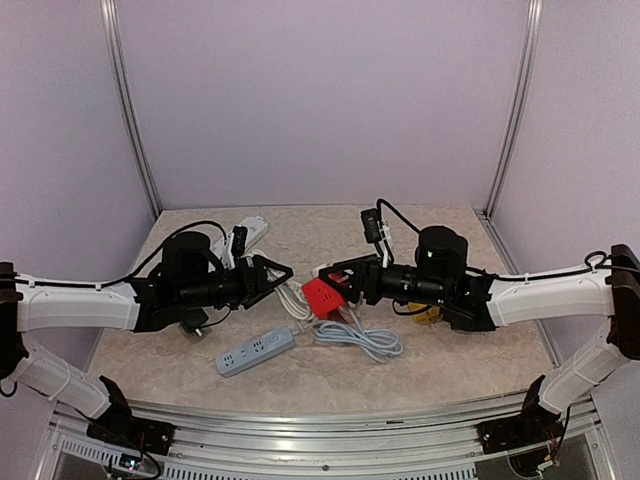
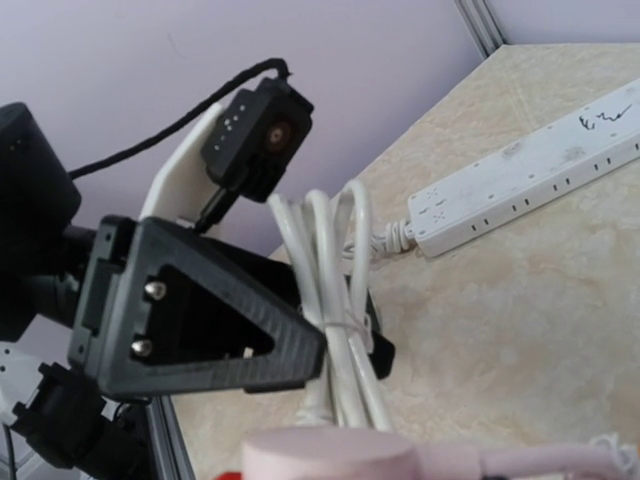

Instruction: Pull the plug off the socket

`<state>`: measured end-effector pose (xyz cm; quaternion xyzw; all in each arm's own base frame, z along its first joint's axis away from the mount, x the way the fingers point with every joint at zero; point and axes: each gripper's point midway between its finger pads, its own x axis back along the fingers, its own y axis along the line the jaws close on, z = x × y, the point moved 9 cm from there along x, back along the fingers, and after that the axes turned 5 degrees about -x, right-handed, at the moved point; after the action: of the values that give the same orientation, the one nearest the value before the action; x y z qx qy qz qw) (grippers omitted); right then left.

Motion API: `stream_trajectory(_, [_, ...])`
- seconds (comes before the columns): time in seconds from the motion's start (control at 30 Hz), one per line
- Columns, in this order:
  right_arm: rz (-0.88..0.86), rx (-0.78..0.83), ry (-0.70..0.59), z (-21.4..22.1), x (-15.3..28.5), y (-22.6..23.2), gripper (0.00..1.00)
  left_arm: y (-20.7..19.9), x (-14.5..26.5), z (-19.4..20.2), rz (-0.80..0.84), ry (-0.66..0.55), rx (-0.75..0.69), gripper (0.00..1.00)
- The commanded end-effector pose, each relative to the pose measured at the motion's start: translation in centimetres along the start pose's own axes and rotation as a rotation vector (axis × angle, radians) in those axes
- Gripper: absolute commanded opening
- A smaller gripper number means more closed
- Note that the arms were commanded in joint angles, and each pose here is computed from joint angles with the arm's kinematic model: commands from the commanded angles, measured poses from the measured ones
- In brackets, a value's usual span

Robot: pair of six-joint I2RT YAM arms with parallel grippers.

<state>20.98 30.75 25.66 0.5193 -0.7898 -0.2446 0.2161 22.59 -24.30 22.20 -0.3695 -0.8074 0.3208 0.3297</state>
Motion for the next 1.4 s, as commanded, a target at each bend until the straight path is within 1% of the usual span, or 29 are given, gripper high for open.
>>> stream_trajectory(0.0, [-0.172,0.072,-0.242,-5.0,1.9,4.0,0.0,-1.4,-0.8,-0.7,0.054,-0.013,-0.015,0.63])
stream_trajectory(0.17, [-0.168,0.067,-0.231,-4.7,1.8,3.7,0.0,-1.5,-1.3,-0.7,0.057,-0.01,-0.017,0.56])
stream_trajectory(0.3, [-0.16,0.062,-0.227,-4.5,1.8,3.5,0.0,-1.2,-1.4,-0.6,0.039,-0.009,-0.012,0.41])
stream_trajectory(0.5, [-0.157,0.032,-0.216,-4.1,1.9,2.7,0.0,-0.9,-1.3,-0.4,0.005,-0.008,-0.037,0.15])
stream_trajectory(0.57, [-0.151,0.021,-0.21,-4.1,1.8,2.3,0.0,-0.9,-1.2,-0.5,0.001,-0.006,-0.065,0.09])
stream_trajectory(0.63, [-0.114,0.004,-0.191,-4.0,1.5,1.6,0.0,-1.1,-1.0,-0.5,0.0,-0.002,-0.097,0.04])
stream_trajectory(0.7, [-0.042,-0.018,-0.154,-3.9,1.1,0.6,0.0,-1.1,-0.9,-0.4,-0.002,0.007,-0.125,0.0])
stream_trajectory(0.77, [0.042,-0.028,-0.107,-3.6,0.4,-0.4,0.0,-1.3,-0.6,-0.4,0.002,0.01,-0.13,0.0])
stream_trajectory(0.8, [0.087,-0.02,-0.086,-3.5,0.2,-0.9,0.04,-1.3,-0.5,-0.5,0.001,0.014,-0.119,0.0])
stream_trajectory(0.83, [0.117,-0.004,-0.065,-3.3,-0.1,-1.3,0.18,-1.1,-0.4,-0.5,-0.003,0.018,-0.095,0.0])
stream_trajectory(0.87, [0.143,0.009,-0.049,-3.1,-0.2,-1.6,0.33,-0.7,-0.4,-0.5,-0.014,0.025,-0.058,0.0])
stream_trajectory(0.9, [0.16,0.019,-0.038,-2.9,-0.2,-1.9,0.45,-0.1,-0.3,-0.4,-0.035,0.033,-0.008,0.0])
stream_trajectory(1.0, [0.191,0.043,-0.017,-2.4,0.0,-2.3,0.71,1.8,-0.2,0.0,-0.073,0.049,0.112,0.0])
stream_trajectory(1.03, [0.198,0.051,-0.011,-2.3,0.1,-2.3,0.77,2.3,-0.2,0.1,-0.08,0.044,0.133,0.0])
stream_trajectory(1.13, [0.236,0.068,0.006,-2.1,0.5,-2.5,0.88,3.1,0.0,0.1,-0.085,0.02,0.179,0.0])
stream_trajectory(1.2, [0.274,0.07,0.023,-1.8,0.8,-2.8,0.92,3.2,0.0,-0.1,-0.073,0.001,0.197,0.0])
stream_trajectory(1.3, [0.297,0.077,0.06,-1.3,1.1,-2.7,0.92,3.0,0.0,-0.5,-0.065,-0.018,0.207,0.0])
stream_trajectory(1.37, [0.321,0.098,0.085,-0.7,1.0,-1.8,0.92,3.0,0.1,-0.7,-0.071,-0.034,0.218,0.0])
